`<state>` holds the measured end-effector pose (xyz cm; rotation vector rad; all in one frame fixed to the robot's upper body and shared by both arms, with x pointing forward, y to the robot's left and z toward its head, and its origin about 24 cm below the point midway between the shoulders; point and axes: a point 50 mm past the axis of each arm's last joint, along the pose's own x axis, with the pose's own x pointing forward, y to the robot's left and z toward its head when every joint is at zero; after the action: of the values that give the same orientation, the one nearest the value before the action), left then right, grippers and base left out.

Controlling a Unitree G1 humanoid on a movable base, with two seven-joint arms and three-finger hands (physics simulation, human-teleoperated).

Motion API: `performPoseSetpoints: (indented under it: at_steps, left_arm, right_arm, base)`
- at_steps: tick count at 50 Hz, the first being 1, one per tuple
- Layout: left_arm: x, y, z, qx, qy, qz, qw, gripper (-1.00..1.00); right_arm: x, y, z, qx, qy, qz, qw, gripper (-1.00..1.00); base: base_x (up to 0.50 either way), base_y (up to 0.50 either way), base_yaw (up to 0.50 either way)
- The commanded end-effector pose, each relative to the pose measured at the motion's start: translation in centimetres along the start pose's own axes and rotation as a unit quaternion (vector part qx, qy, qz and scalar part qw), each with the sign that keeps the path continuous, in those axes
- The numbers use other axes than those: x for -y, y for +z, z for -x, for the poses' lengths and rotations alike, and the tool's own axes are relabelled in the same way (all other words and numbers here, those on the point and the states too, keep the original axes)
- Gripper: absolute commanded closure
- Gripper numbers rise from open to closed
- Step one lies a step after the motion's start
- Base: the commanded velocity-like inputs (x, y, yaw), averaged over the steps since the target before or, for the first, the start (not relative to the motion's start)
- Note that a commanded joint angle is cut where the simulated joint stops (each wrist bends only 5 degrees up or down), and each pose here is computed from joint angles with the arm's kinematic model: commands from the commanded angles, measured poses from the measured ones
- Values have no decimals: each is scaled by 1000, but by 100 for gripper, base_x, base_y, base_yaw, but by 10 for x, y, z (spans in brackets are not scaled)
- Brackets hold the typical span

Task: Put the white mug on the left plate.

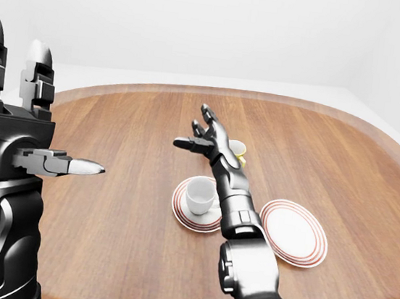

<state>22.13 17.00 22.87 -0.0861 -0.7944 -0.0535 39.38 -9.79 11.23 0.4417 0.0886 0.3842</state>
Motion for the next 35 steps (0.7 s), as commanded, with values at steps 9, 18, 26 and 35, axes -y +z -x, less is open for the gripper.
performPoseSetpoints:
  at_steps: [9, 18, 26, 35]
  left_arm:
    - [0, 0, 0, 1, 0, 0, 1000, -100]
    - [-2, 1, -1, 3, 3, -1, 1000, -100]
    - [-1, 2, -2, 5, 3, -1, 1000, -100]
    - [-2, 1, -1, 4, 3, -1, 1000, -100]
  right_arm:
    - [2, 11, 0, 33, -6, -69, 997, -100]
    - [3, 5, 0, 23, -6, -70, 997, -100]
    - [2, 10, 0, 33, -5, -73, 997, -100]
    - [1, 11, 0, 35, -3, -73, 997, -100]
  base:
    - [0, 0, 0]
    - [0, 0, 0]
    - [0, 0, 0]
    - [0, 0, 0]
